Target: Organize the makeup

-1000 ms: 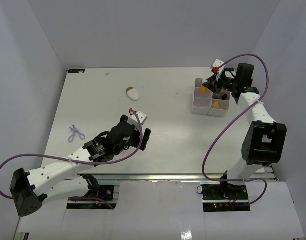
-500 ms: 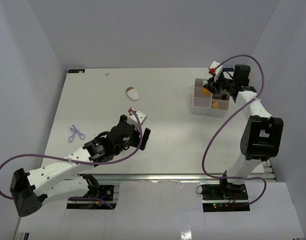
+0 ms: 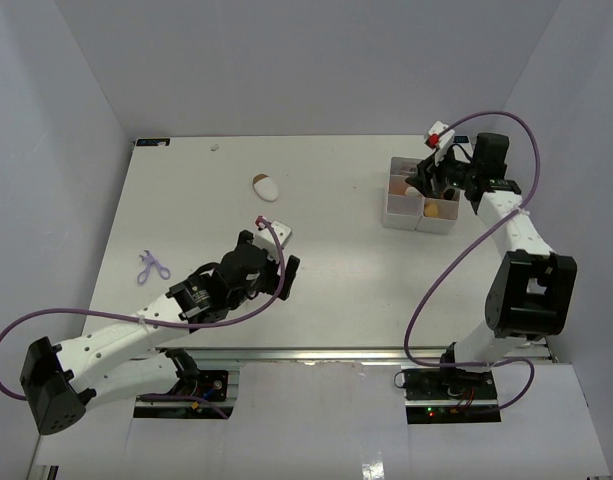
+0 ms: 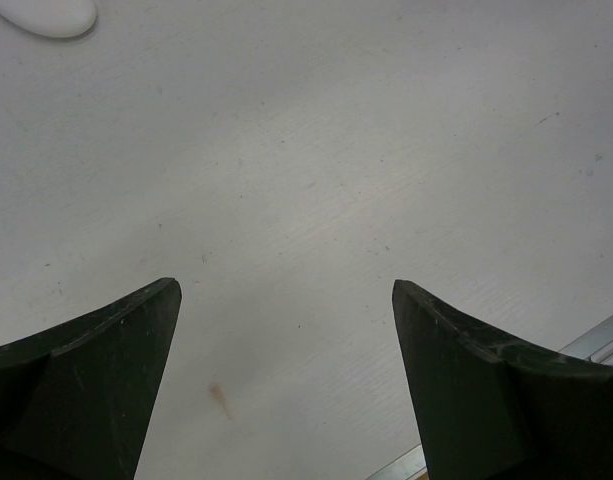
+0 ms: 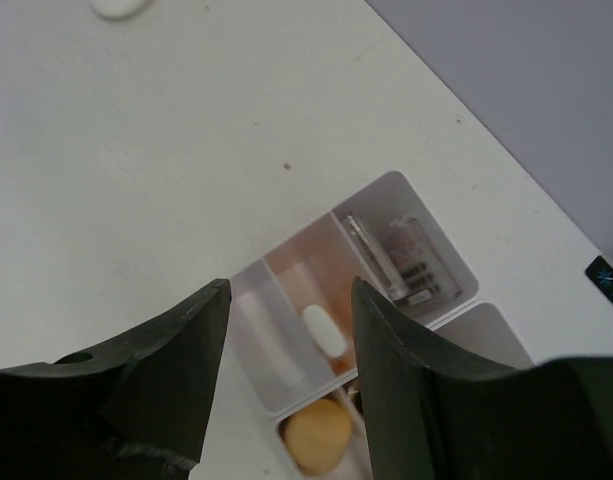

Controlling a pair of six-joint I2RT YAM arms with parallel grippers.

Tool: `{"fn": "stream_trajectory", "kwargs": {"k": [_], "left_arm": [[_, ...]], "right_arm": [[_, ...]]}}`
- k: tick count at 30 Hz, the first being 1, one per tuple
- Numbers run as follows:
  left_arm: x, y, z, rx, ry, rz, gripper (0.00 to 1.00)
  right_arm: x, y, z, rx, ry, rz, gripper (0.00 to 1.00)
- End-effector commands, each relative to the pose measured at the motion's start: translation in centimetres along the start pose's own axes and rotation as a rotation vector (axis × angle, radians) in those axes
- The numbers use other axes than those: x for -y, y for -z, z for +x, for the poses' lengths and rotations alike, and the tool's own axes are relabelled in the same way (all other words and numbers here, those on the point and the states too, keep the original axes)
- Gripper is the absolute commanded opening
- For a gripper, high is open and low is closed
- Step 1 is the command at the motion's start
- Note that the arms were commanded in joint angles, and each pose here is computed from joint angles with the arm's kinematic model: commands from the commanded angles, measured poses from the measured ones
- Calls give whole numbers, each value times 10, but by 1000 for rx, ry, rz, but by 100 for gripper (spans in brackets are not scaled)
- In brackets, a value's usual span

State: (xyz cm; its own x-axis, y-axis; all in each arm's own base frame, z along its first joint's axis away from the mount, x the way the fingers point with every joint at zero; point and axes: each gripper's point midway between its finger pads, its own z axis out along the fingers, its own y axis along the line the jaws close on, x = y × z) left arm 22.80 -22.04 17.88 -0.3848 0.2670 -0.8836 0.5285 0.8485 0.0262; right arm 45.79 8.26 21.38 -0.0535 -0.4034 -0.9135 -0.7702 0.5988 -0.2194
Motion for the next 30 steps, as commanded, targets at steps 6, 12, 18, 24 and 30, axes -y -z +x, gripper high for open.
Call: {"fn": "stream_trajectory", "kwargs": {"k": [6,12,18,24,30], "left_arm": [[-10,-22,-4,-34,191,65,98],[-49,-59,-5,-129,436,-25,98],[-71,-98,-6,-204,597,-127,98],[-89,-146,-14,-304,705,-258,98],[-117,-170,-29,-288,799,-469,98]], "right_arm": [[-146,78,-66,214,-366,-327,69],[-180,87,-30,196,-412,-344,82],[-179,93,-33,215,-398,-311,88],[-173,96,-34,217,-383,-260,90],[-174,94,-30,216,-408,-274,92]]}}
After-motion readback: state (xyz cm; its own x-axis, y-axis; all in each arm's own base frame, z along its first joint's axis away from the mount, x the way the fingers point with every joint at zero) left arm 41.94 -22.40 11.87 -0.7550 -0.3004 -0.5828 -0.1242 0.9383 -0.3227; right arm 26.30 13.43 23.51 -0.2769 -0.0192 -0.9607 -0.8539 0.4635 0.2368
